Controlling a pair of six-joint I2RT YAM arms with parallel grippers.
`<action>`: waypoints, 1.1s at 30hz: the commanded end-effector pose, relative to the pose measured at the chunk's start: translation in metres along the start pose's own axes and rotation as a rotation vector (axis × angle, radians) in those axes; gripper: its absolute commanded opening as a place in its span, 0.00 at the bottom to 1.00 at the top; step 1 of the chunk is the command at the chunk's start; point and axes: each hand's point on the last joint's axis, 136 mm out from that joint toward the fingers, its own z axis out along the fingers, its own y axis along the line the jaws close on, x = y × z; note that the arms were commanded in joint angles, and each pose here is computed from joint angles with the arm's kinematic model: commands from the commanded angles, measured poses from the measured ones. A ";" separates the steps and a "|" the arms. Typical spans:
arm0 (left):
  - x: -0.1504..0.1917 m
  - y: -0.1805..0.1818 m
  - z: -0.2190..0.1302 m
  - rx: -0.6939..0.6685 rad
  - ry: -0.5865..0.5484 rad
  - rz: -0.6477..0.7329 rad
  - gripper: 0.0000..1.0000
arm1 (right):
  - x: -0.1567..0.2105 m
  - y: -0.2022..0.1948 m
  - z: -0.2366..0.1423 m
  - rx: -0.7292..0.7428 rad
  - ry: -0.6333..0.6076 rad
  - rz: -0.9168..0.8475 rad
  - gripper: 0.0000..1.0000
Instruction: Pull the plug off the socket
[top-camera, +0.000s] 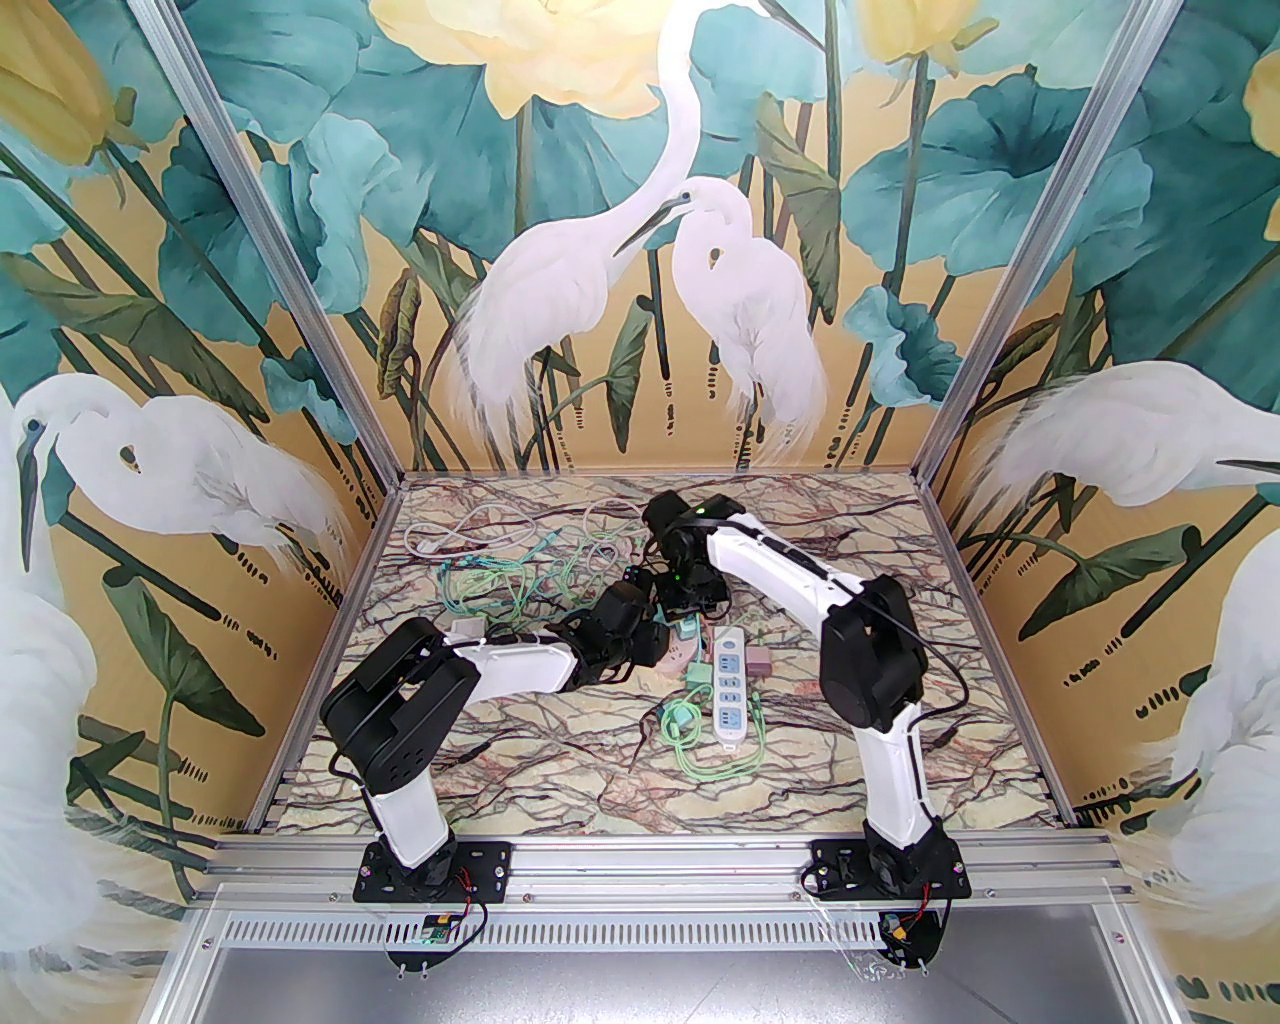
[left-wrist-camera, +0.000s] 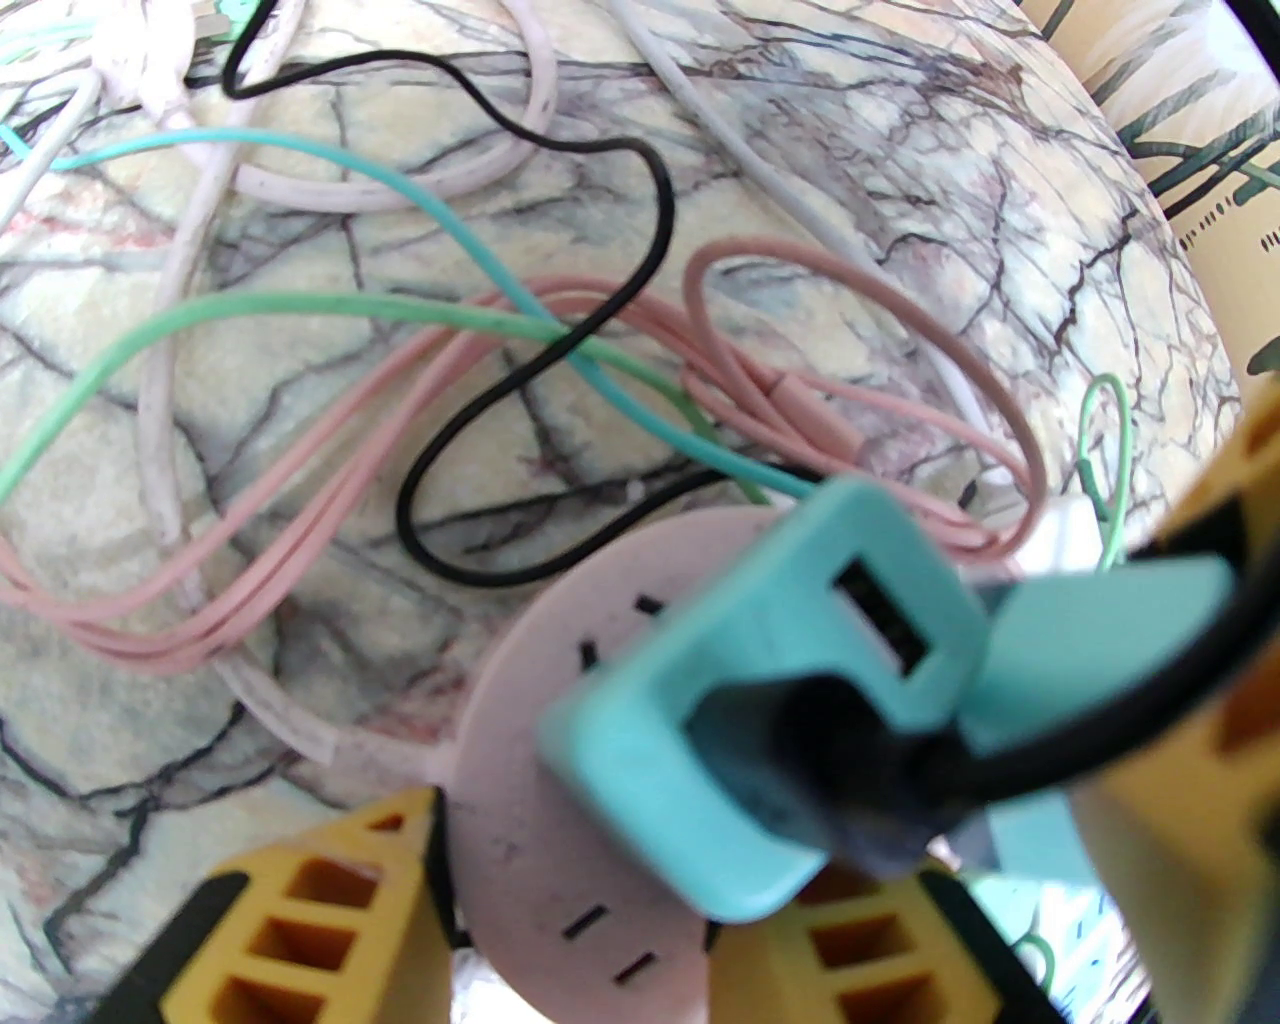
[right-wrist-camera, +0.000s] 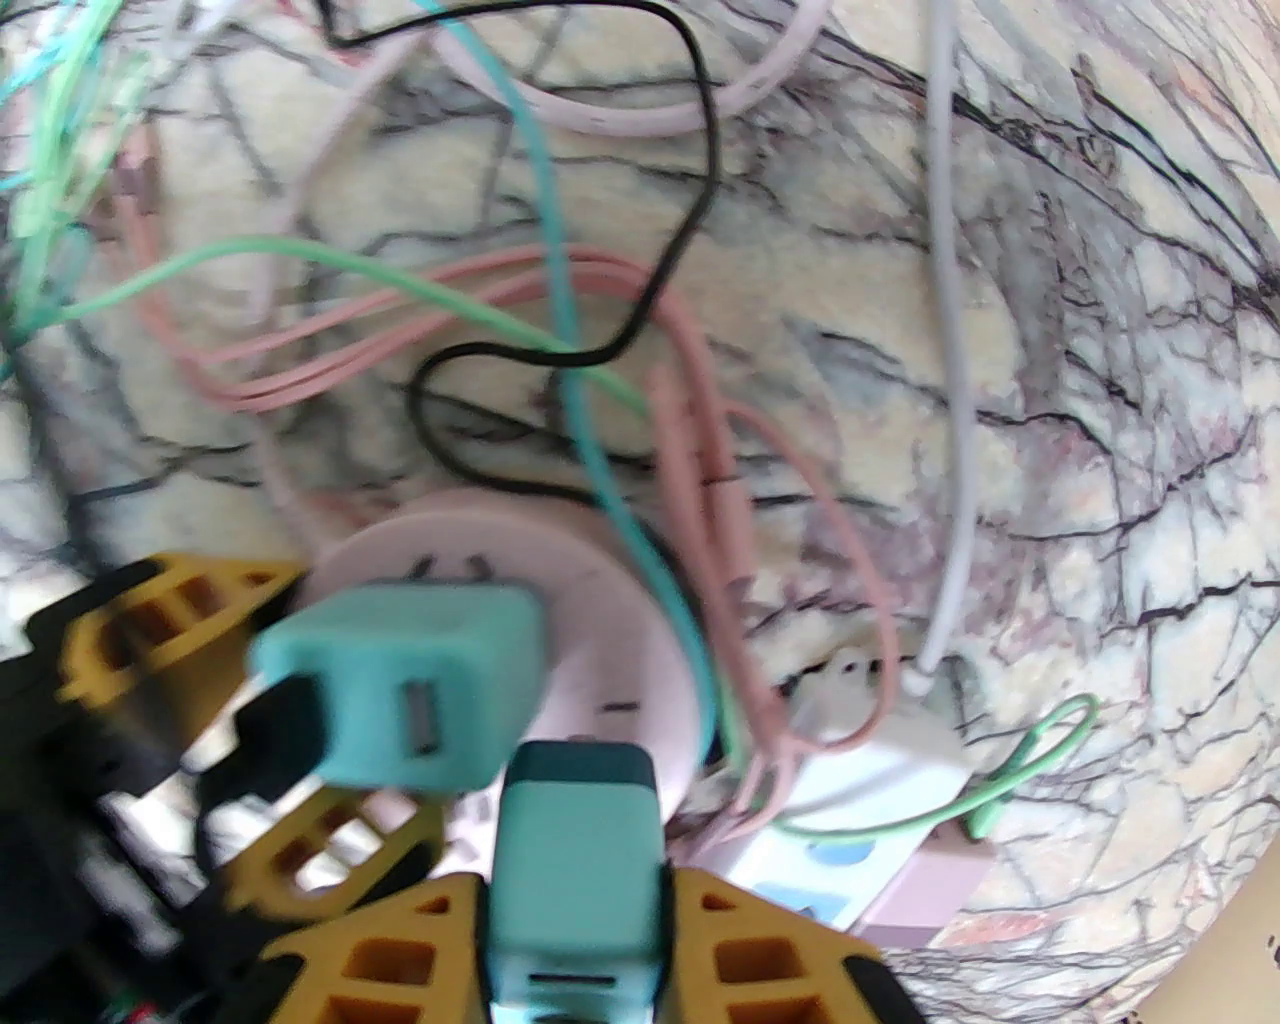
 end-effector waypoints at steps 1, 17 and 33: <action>0.122 0.045 0.013 -0.137 0.392 0.000 0.41 | 0.004 0.012 -0.026 -0.062 -0.024 -0.003 0.20; 0.102 0.037 -0.005 -0.121 0.350 -0.002 0.42 | -0.022 -0.075 -0.069 -0.089 -0.254 0.235 0.22; -0.033 -0.028 -0.113 0.097 -0.015 -0.074 1.00 | -0.063 -0.133 -0.031 -0.189 -0.354 0.428 0.23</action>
